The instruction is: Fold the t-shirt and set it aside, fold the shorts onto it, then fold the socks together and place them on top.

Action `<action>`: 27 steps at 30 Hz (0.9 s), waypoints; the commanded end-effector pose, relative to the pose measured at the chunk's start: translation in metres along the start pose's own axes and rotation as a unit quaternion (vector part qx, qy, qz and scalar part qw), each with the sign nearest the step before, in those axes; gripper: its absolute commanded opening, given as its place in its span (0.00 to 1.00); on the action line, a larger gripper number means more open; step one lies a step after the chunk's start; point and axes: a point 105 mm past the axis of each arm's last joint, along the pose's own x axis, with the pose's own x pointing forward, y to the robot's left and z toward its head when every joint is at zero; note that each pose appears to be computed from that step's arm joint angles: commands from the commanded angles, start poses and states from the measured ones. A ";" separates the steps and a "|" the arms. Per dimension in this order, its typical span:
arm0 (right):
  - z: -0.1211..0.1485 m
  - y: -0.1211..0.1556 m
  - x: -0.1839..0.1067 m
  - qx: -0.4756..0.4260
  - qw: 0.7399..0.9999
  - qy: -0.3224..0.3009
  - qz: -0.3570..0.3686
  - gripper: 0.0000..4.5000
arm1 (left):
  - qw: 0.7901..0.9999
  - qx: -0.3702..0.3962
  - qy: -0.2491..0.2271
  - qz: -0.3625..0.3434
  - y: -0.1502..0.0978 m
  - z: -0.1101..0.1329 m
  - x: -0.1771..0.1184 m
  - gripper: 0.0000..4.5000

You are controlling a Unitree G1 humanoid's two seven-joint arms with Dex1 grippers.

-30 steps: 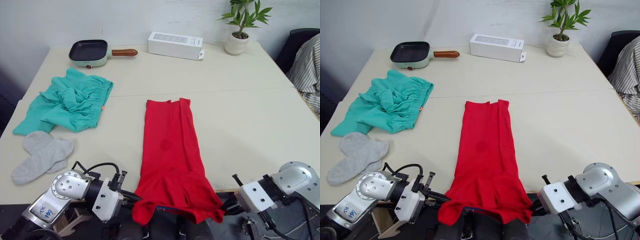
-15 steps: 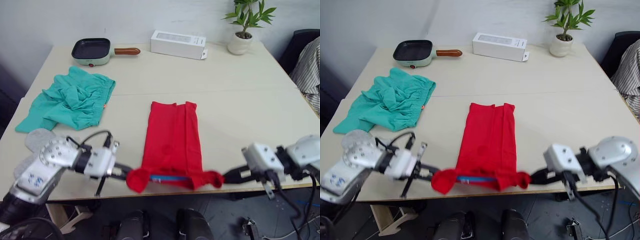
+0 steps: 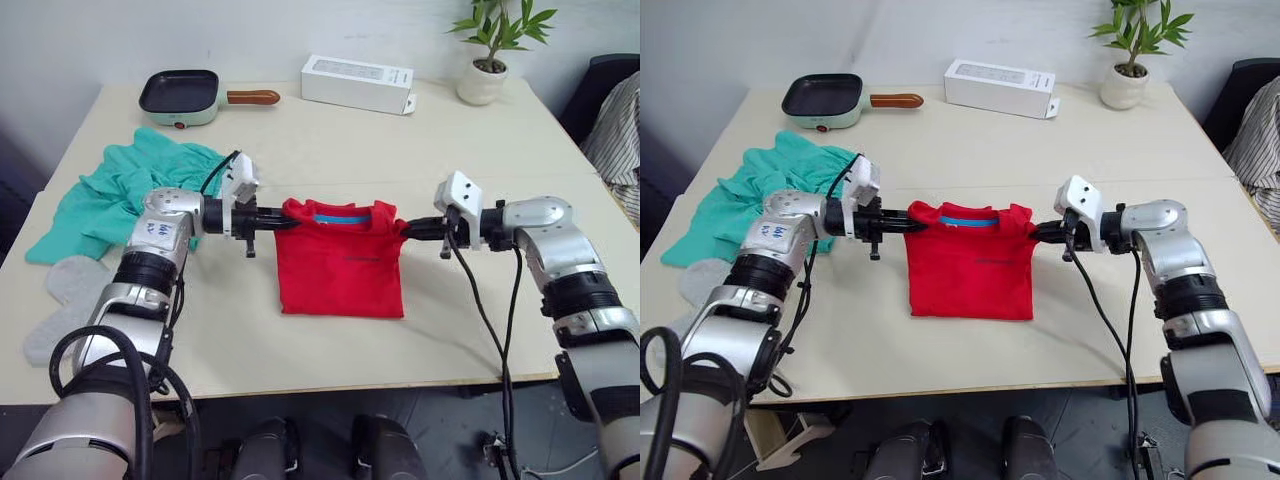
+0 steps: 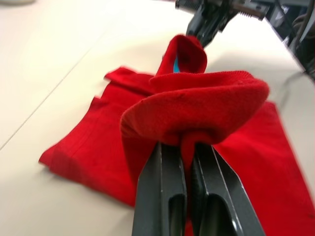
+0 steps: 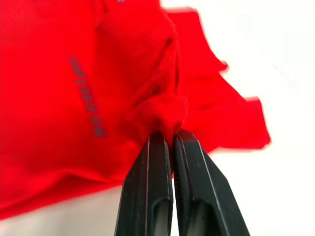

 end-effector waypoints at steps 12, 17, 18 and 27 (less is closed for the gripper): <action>0.000 -0.037 0.011 0.008 0.992 -0.029 -0.123 0.00 | 0.992 0.010 -0.028 0.119 0.032 0.006 0.018 0.00; 0.003 -0.038 0.015 0.004 0.989 -0.051 -0.138 0.00 | 0.986 0.008 -0.031 0.165 0.041 0.005 0.016 0.00; 0.003 -0.039 0.016 0.003 0.988 -0.054 -0.144 0.00 | 0.984 0.008 -0.030 0.173 0.042 0.003 0.015 0.00; 0.007 -0.048 0.020 0.032 0.975 -0.087 -0.204 0.16 | 0.964 -0.003 -0.025 0.266 0.059 -0.006 0.001 0.35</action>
